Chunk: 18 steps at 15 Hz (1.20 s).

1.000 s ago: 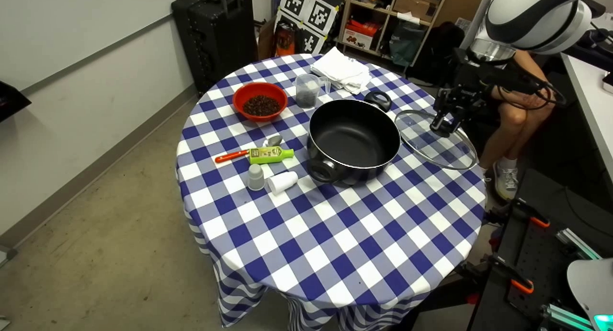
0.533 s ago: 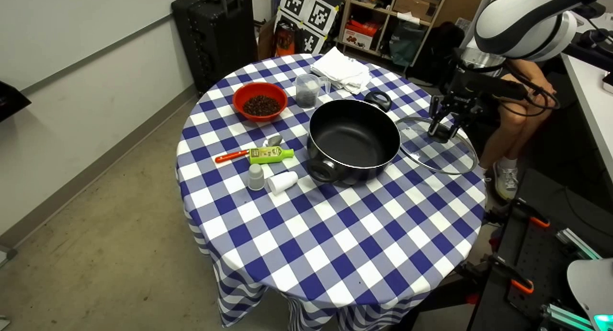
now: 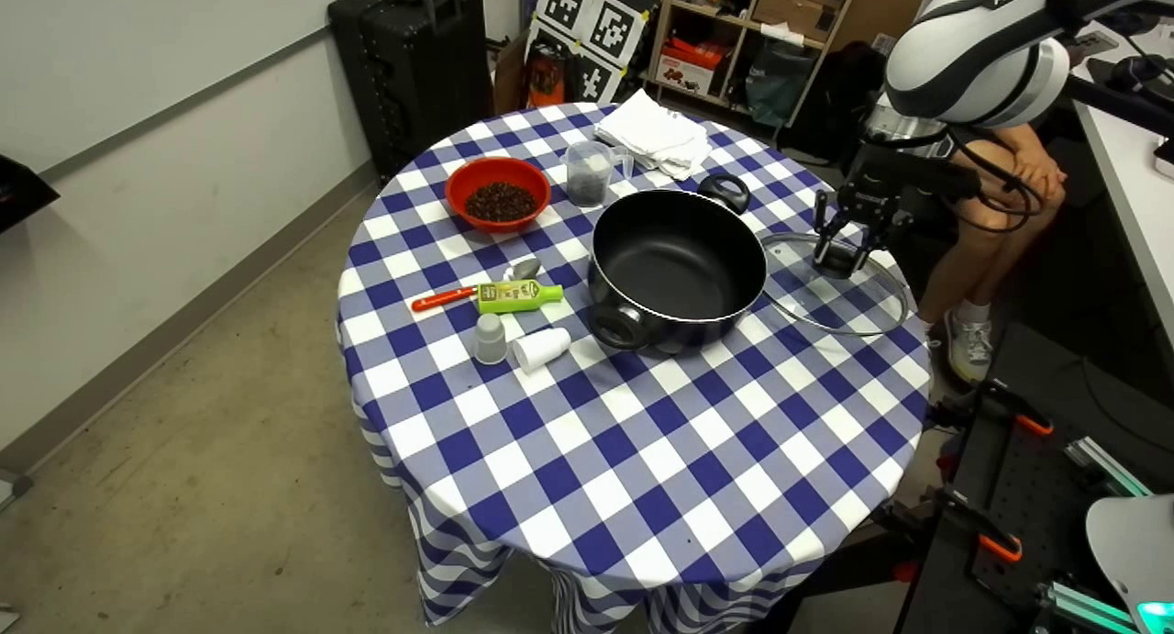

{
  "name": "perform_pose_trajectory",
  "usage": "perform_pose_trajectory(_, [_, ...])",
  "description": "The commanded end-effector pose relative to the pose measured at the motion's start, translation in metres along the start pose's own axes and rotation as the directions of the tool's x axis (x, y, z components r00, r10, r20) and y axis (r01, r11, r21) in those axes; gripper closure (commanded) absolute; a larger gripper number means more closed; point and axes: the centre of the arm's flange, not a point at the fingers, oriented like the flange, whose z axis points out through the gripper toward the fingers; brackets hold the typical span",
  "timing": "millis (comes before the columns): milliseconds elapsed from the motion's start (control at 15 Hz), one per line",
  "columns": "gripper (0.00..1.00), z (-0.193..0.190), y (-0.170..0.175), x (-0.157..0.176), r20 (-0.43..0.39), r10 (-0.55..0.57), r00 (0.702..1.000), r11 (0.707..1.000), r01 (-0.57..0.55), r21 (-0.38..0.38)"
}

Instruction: Remove the glass lid from the black pot

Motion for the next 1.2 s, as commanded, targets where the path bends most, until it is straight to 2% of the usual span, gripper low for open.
perform_pose_trajectory(0, [0.75, 0.002, -0.012, 0.017, 0.005, 0.05, 0.999, 0.999, -0.05, 0.003])
perform_pose_trajectory(333, [0.72, 0.011, -0.017, 0.026, 0.023, 0.061, 0.998, 0.998, -0.061, 0.009])
perform_pose_trajectory(400, [0.6, 0.011, -0.018, 0.026, 0.027, 0.059, 0.998, 0.998, -0.059, 0.012])
perform_pose_trajectory(467, [0.26, 0.012, -0.018, 0.027, 0.034, 0.057, 0.998, 0.998, -0.058, 0.012])
perform_pose_trajectory(600, [0.17, 0.014, -0.019, 0.026, 0.047, 0.043, 0.998, 0.999, -0.043, 0.006])
perform_pose_trajectory(667, [0.11, 0.013, -0.011, 0.021, 0.021, 0.044, 0.999, 0.999, -0.044, 0.003])
perform_pose_trajectory(733, [0.28, 0.014, -0.011, 0.021, 0.022, 0.044, 0.999, 0.999, -0.044, 0.001])
perform_pose_trajectory(867, [0.13, 0.015, -0.011, 0.021, 0.022, 0.045, 0.999, 0.999, -0.045, 0.0])
perform_pose_trajectory(1133, [0.11, 0.015, -0.011, 0.021, 0.022, 0.045, 0.999, 0.999, -0.045, 0.0])
